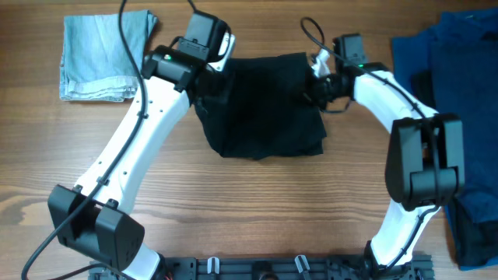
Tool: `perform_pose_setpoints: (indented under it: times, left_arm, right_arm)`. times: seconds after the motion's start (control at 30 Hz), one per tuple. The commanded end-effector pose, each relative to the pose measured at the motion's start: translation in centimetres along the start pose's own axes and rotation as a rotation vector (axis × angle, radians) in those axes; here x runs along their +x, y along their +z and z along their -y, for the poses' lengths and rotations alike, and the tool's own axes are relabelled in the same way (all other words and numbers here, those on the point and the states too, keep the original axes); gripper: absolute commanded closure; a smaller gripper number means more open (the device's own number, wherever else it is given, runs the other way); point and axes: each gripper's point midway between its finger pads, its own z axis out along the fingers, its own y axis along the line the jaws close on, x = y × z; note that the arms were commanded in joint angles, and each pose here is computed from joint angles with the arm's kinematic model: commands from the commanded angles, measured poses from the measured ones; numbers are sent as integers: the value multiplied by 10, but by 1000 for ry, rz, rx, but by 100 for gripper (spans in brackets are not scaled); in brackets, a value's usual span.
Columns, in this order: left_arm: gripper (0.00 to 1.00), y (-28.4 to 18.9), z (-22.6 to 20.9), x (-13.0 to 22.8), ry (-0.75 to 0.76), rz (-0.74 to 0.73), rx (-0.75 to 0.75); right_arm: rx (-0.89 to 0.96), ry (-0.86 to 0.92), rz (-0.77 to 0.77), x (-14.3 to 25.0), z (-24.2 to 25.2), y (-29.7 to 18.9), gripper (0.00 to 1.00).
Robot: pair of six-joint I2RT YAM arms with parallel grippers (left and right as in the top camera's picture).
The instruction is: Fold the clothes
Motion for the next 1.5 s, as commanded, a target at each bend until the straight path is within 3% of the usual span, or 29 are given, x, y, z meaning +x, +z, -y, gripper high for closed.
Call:
perform_pose_setpoints:
  times: [0.0,0.13,0.27,0.6,1.03,1.27,1.4,1.47]
  left_arm:
    - [96,-23,15,-17,12,88,32]
    - [96,-23,32,-23,14,117,60]
    - [96,-24,41,-28,30,139,72]
    - [96,-11,59,-39,36,159,151]
    - [92,23,124,-12,140,42,265]
    - [92,64,141,-1,165,-18,267]
    - [90,82,152,-13,146,22,289]
    - [58,80,159,-21,148,57,325]
  right_arm:
    - [284,-67,50,-7,65,-24,96]
    - [490,-45,45,0,101,-39,96]
    - [582,-33,49,6,126,-40,96]
    - [596,-10,13,30,154,-26,96]
    - [586,-12,13,29,152,-25,96]
    - [547,-8,0,32,146,-21,96]
    - [545,-8,0,32,146,-21,96]
    - [544,-9,1,31,146,-21,96]
